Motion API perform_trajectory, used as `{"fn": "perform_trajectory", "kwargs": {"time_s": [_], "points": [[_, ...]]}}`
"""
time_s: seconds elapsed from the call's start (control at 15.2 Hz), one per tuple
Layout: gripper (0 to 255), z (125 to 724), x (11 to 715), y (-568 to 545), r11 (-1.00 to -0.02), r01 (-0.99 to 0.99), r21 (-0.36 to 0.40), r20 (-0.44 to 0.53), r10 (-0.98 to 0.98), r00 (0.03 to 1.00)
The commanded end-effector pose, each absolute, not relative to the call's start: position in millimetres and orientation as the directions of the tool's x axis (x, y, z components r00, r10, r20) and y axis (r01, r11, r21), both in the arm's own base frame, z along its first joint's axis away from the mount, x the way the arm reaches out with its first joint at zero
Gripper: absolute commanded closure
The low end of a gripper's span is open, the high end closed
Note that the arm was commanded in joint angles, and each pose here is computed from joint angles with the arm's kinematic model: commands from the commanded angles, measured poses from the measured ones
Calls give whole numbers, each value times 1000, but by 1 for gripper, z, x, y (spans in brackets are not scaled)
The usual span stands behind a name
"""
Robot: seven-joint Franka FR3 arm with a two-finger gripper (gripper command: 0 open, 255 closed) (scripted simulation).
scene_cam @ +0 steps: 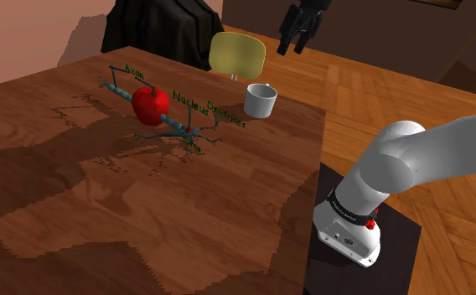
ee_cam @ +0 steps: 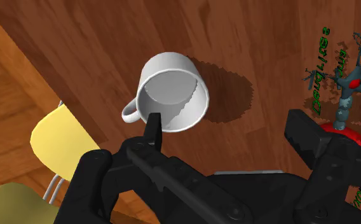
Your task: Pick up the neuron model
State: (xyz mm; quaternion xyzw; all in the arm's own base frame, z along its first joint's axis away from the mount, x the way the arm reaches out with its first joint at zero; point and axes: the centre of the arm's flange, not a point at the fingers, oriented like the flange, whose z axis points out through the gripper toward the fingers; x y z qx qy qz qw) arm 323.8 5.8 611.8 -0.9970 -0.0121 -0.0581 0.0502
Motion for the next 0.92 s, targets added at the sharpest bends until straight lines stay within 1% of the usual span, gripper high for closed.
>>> {"fn": "perform_trajectory", "kwargs": {"time_s": [0.0,0.86], "points": [[0,612,324,6,-995,30,-99,117,18,993],[0,576,420,153,-997,52,-62,81,47,996]]}}
